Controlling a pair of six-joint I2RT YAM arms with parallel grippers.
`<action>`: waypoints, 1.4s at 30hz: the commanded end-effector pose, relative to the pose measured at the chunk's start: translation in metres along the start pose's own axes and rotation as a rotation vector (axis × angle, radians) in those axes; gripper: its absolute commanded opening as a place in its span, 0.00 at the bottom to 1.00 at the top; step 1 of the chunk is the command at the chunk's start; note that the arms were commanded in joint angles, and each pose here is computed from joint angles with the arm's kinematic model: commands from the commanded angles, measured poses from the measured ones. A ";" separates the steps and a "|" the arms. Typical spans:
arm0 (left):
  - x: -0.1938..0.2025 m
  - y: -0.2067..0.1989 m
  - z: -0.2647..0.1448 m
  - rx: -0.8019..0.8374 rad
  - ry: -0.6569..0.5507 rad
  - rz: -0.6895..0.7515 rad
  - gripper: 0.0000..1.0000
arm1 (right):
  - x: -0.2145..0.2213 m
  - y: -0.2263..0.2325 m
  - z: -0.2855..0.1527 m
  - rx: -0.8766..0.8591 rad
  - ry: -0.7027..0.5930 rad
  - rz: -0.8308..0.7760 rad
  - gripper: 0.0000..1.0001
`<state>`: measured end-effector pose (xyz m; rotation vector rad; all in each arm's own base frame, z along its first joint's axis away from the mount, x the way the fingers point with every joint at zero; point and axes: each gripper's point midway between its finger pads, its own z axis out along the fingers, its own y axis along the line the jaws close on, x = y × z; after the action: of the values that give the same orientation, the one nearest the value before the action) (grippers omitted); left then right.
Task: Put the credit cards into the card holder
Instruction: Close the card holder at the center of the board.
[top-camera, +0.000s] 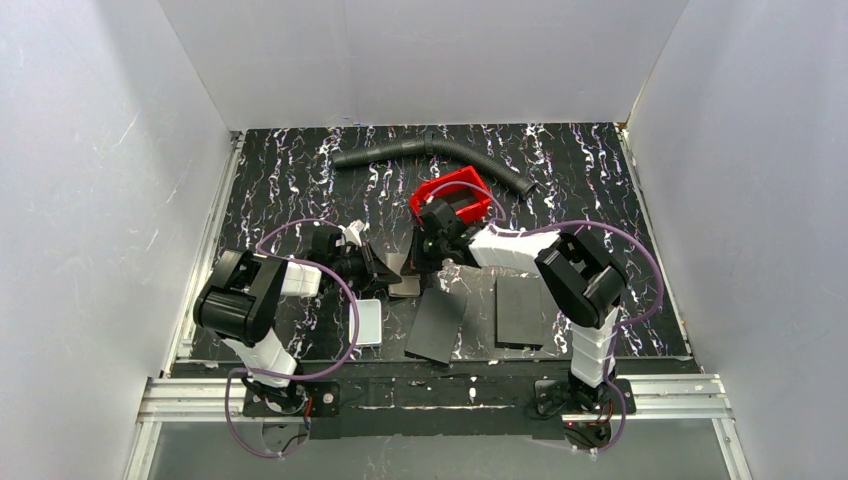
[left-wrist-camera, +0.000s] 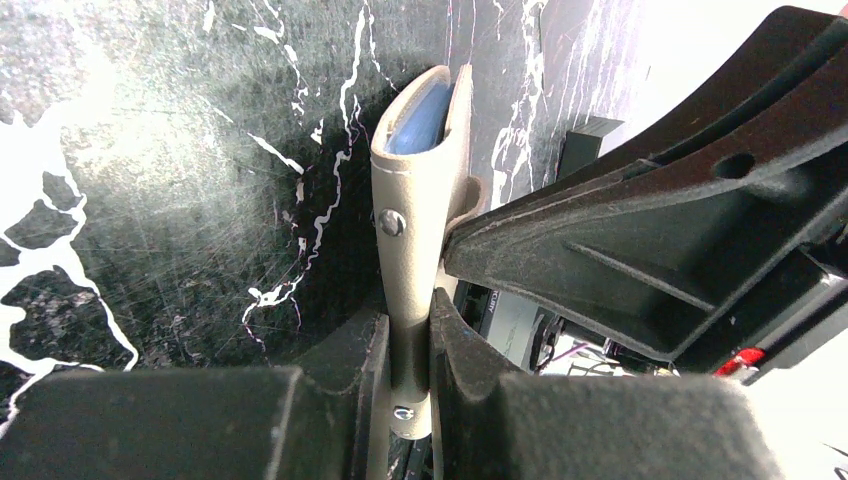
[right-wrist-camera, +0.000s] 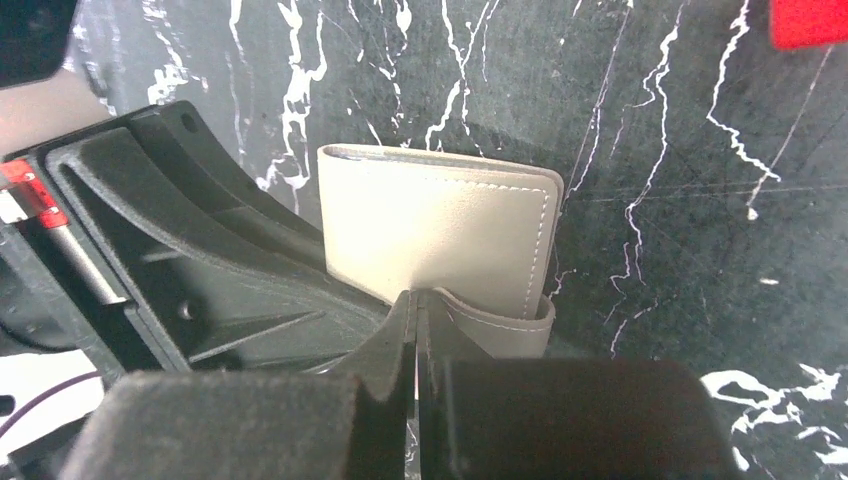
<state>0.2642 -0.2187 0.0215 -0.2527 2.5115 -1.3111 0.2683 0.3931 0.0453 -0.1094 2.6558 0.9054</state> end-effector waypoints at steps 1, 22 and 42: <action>0.009 0.029 0.003 -0.121 0.004 -0.013 0.00 | 0.018 -0.035 0.015 0.001 0.016 0.049 0.01; 0.011 0.036 0.005 -0.138 0.011 -0.030 0.00 | 0.093 -0.162 0.043 0.021 0.053 0.222 0.01; 0.010 0.030 0.005 -0.124 0.021 -0.033 0.00 | 0.054 -0.136 0.011 -0.010 -0.018 0.188 0.30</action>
<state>0.2643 -0.2185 0.0179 -0.2752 2.5251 -1.3136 0.2624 0.3766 0.0353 0.0091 2.2731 1.5575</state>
